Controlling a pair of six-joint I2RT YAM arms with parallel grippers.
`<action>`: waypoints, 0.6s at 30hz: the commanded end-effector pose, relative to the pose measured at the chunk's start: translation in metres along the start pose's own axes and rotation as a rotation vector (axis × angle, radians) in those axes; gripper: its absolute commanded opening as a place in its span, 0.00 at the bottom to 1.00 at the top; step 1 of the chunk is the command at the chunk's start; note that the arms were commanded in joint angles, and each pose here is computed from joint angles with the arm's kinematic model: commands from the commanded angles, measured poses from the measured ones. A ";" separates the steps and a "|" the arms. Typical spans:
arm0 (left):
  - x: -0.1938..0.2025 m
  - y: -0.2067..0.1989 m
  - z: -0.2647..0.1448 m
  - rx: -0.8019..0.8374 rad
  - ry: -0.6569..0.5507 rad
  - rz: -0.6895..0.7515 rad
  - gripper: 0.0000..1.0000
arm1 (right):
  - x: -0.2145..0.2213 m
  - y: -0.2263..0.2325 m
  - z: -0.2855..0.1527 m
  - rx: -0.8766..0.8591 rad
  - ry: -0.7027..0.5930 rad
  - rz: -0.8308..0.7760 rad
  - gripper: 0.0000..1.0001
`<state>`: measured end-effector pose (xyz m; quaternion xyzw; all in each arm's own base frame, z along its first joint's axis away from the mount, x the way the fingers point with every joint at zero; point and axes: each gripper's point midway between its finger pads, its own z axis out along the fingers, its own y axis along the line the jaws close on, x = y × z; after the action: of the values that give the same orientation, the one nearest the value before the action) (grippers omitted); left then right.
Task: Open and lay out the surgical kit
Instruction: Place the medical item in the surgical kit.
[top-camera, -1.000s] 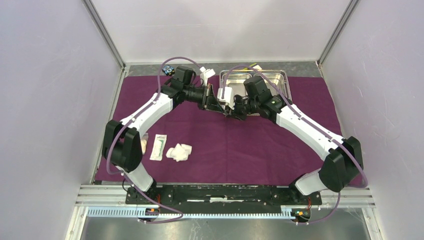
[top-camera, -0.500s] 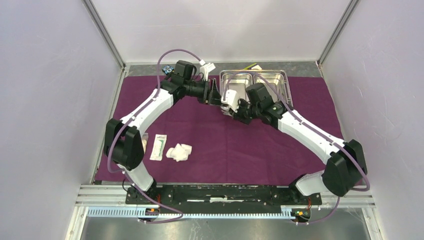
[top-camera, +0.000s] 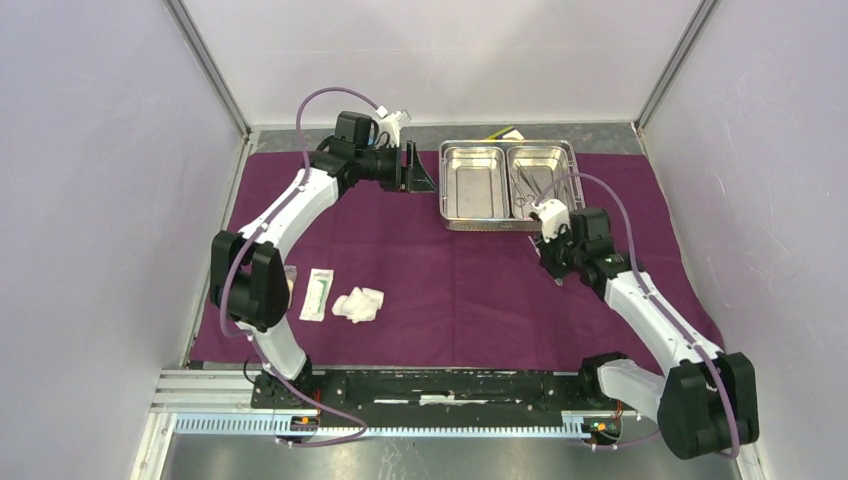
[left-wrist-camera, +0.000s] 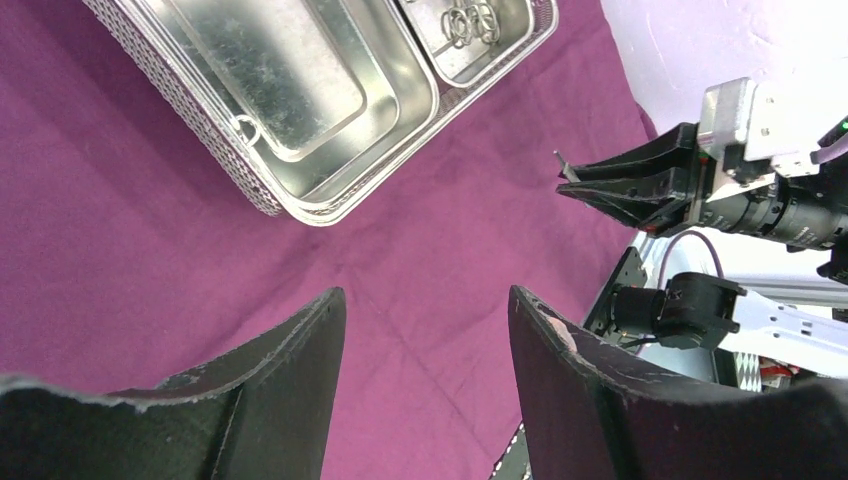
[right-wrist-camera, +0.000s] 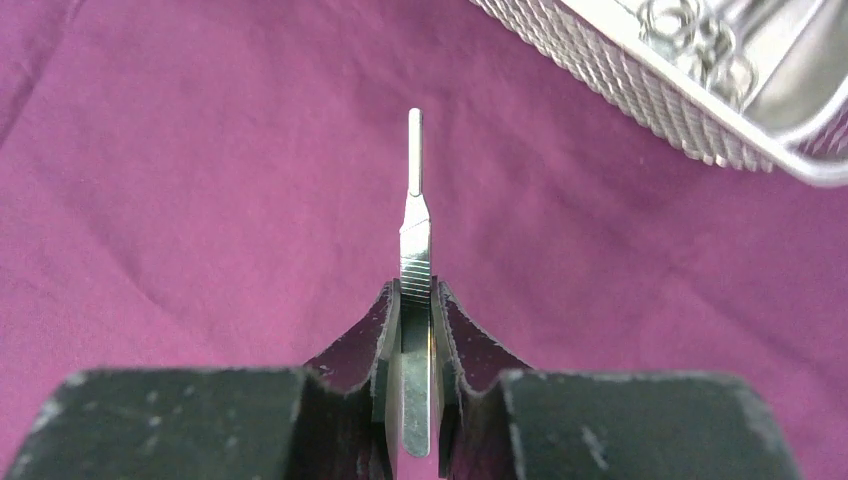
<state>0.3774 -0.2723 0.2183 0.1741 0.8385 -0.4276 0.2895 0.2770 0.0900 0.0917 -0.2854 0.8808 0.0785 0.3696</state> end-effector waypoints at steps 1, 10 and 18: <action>-0.012 0.003 0.007 -0.015 -0.032 0.009 0.67 | 0.006 -0.012 -0.009 0.060 -0.049 0.137 0.07; 0.000 0.014 0.013 -0.036 -0.011 -0.025 0.67 | 0.036 -0.025 -0.012 0.085 0.058 0.336 0.03; 0.004 0.016 0.016 -0.031 -0.002 -0.052 0.67 | 0.066 -0.029 -0.012 0.043 0.152 0.549 0.06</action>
<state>0.3849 -0.2725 0.1972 0.1595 0.8513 -0.4143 0.2797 0.2467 0.0323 0.0489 -0.0672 0.9507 0.1089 0.2826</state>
